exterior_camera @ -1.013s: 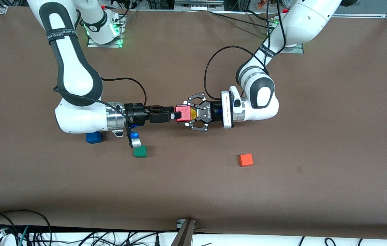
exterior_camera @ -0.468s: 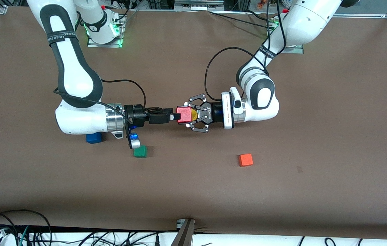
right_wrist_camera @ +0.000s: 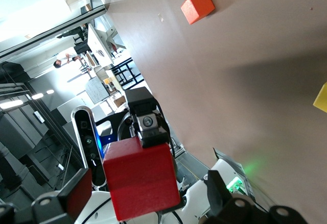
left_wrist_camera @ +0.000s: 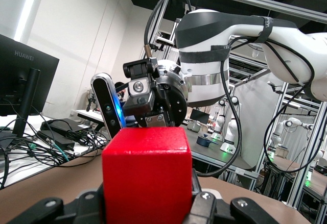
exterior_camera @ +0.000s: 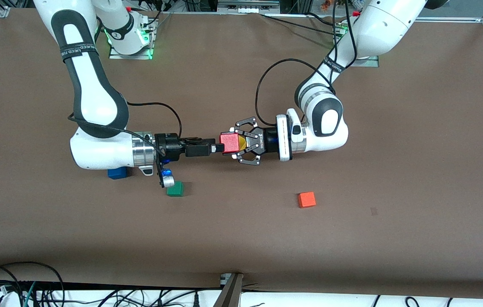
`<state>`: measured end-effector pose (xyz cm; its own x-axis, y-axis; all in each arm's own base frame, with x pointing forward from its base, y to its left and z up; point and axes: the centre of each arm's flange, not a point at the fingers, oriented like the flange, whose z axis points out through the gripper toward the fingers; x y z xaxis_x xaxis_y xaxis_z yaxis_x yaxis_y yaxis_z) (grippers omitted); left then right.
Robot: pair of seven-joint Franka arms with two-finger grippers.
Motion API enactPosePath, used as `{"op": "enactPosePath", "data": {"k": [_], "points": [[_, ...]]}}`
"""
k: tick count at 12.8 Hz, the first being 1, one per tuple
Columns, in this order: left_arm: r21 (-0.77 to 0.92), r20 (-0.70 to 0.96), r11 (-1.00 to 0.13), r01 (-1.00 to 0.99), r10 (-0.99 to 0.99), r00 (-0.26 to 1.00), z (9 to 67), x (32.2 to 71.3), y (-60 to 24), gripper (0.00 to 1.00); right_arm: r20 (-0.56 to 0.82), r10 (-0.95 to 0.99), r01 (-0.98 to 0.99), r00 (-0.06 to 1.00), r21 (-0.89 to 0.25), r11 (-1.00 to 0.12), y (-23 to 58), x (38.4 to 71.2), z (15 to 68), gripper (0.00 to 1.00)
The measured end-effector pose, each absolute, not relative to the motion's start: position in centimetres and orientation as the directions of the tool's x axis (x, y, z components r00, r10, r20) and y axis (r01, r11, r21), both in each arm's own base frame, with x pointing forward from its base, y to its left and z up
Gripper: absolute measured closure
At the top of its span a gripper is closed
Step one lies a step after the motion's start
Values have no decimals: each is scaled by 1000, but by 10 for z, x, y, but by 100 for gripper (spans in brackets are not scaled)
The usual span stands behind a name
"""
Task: Pass red block to right arm, stack on blue
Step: 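Close the right gripper on the red cube held by the left gripper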
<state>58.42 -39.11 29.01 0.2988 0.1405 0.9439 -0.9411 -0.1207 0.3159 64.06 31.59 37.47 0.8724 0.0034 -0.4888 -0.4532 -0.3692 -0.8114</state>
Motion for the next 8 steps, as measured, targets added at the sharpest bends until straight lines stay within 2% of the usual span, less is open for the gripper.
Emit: {"op": "enactPosePath", "data": {"k": [8], "points": [[322,941,-123,-939,154,303,292,584,-392,44,-488,15,-448,873,-813,-372,327,636,375,0]]}}
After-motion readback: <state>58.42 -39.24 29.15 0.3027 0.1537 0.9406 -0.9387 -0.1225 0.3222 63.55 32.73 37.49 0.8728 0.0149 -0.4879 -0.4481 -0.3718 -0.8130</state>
